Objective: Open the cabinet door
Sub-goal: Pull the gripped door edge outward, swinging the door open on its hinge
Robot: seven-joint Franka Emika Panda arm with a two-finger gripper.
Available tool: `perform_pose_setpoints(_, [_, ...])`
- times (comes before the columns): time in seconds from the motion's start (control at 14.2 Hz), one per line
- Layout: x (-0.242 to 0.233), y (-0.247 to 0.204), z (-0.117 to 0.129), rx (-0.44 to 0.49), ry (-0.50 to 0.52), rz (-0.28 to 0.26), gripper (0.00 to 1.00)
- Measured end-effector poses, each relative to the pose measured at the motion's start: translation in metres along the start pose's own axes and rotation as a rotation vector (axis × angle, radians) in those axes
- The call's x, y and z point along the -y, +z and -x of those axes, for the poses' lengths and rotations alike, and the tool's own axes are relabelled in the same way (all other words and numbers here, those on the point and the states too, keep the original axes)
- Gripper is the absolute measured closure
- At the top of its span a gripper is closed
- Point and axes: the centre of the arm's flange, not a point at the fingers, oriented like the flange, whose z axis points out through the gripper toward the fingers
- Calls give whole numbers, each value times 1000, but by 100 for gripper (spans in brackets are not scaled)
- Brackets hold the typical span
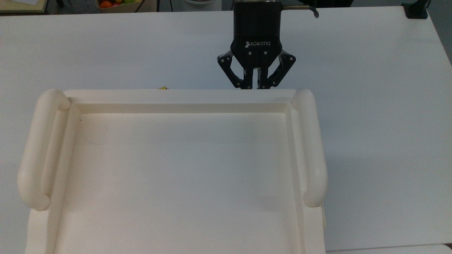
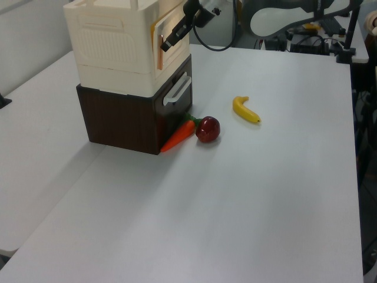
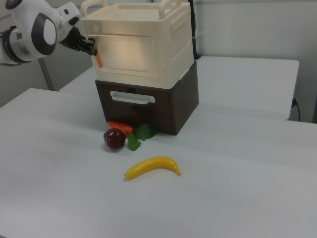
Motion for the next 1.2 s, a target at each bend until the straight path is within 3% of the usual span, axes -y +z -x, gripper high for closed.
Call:
perform_pose_setpoints(0.63, [0,-21,4,110,41,29,87])
perform_pose_setpoints(0.92, [-14,-26,16,255,54,84,49])
perform_pose_setpoints(1.2, [-20,-48,28,411,74,99,7])
